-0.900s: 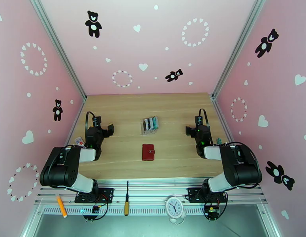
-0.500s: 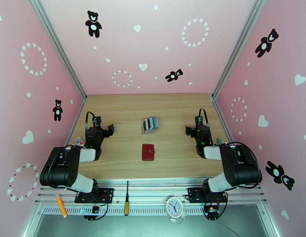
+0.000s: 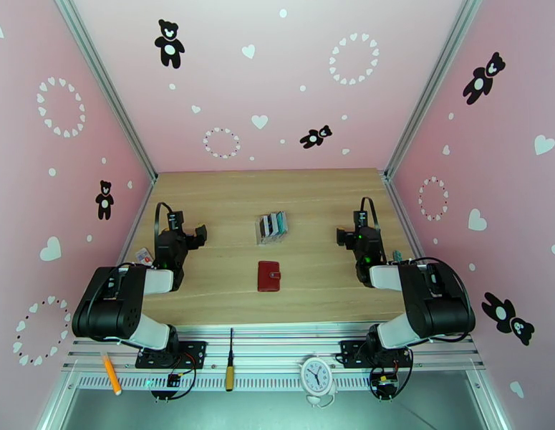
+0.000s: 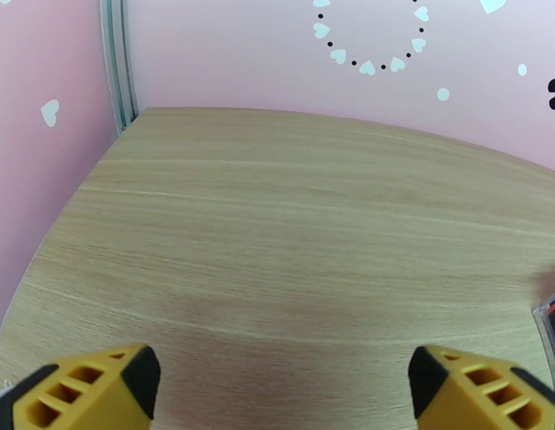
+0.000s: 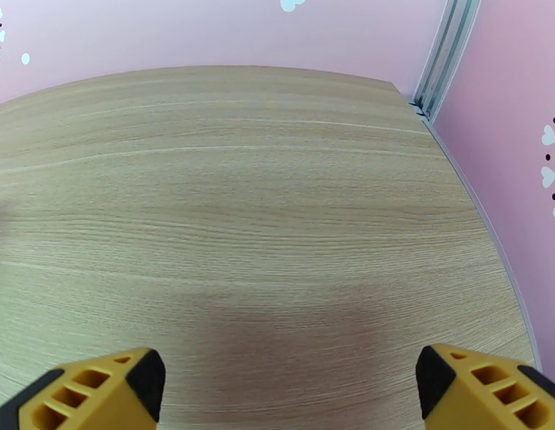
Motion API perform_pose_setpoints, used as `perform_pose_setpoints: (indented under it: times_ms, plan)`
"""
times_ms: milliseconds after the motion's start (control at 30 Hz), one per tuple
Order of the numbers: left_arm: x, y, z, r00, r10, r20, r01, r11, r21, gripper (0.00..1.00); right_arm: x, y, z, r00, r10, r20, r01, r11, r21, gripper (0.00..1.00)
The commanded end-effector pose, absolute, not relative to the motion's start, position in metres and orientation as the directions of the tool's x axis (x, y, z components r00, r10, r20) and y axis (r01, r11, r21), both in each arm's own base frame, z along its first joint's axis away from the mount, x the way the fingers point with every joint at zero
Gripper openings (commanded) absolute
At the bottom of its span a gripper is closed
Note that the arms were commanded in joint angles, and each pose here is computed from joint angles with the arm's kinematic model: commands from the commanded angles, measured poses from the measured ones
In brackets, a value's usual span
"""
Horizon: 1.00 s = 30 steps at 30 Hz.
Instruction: Put the credit cards into the card holder
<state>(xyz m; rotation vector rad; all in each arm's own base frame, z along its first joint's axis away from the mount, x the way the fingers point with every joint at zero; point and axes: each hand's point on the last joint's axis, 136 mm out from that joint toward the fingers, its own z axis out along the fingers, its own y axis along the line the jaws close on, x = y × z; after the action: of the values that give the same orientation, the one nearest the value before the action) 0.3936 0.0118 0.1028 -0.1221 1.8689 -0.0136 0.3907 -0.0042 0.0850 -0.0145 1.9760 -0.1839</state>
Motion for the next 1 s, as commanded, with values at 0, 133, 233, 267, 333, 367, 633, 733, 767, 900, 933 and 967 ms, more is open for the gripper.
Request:
perform_pose_setpoints:
  times_ms: [0,133,233,267,333,367,633,733,767,900,933,967]
  plan:
    - [0.400,0.014,0.112,-0.262,-0.085,-0.961,-0.072,0.995,-0.068,0.98,0.395,-0.002,0.088,-0.392,-0.092,-0.915,0.066,0.990,-0.127,0.99]
    - [0.399,0.014,0.111,-0.263,-0.084,-0.961,-0.072,0.995,-0.067,0.98,0.395,-0.003,0.087,-0.393,-0.093,-0.915,0.066,0.989,-0.129,0.99]
    - [0.398,0.017,0.113,-0.254,-0.081,-0.964,-0.095,0.994,-0.059,0.98,0.395,-0.002,0.088,-0.390,-0.093,-0.916,0.065,0.990,-0.128,0.99]
    - [0.396,0.019,0.115,-0.244,-0.083,-0.966,-0.111,0.992,-0.057,0.98,0.395,-0.002,0.088,-0.388,-0.095,-0.917,0.061,0.990,-0.128,0.99]
    - [0.392,0.023,0.121,-0.223,-0.083,-0.971,-0.146,0.988,-0.051,0.98,0.394,-0.002,0.089,-0.386,-0.096,-0.918,0.060,0.990,-0.129,0.99]
    - [0.389,0.025,0.125,-0.217,-0.082,-0.973,-0.165,0.985,-0.046,0.98,0.394,-0.002,0.089,-0.386,-0.096,-0.917,0.061,0.990,-0.129,0.99]
    - [0.360,0.036,0.153,-0.129,-0.047,-0.990,-0.300,0.954,-0.006,0.98,0.393,0.003,0.097,-0.381,-0.119,-0.917,0.050,0.988,-0.149,0.99]
    - [0.349,0.027,0.167,-0.101,0.019,-0.995,-0.311,0.949,0.049,0.98,0.390,0.001,0.109,-0.377,-0.128,-0.917,0.081,0.982,-0.170,0.99]
    - [0.347,0.021,0.173,-0.089,0.041,-0.995,-0.307,0.949,0.067,0.98,0.389,-0.001,0.115,-0.374,-0.134,-0.918,0.101,0.978,-0.184,0.99]
    - [0.339,0.008,0.187,-0.096,0.066,-0.993,-0.326,0.941,0.094,0.98,0.383,-0.004,0.132,-0.396,-0.153,-0.906,0.178,0.955,-0.239,0.99]
    - [0.337,0.004,0.195,-0.085,0.056,-0.995,-0.326,0.942,0.081,0.98,0.381,-0.007,0.138,-0.404,-0.141,-0.904,0.209,0.948,-0.241,0.99]
    - [0.334,0.000,0.199,-0.080,0.043,-0.996,-0.320,0.945,0.067,0.98,0.379,-0.010,0.143,-0.411,-0.110,-0.905,0.242,0.944,-0.225,0.99]
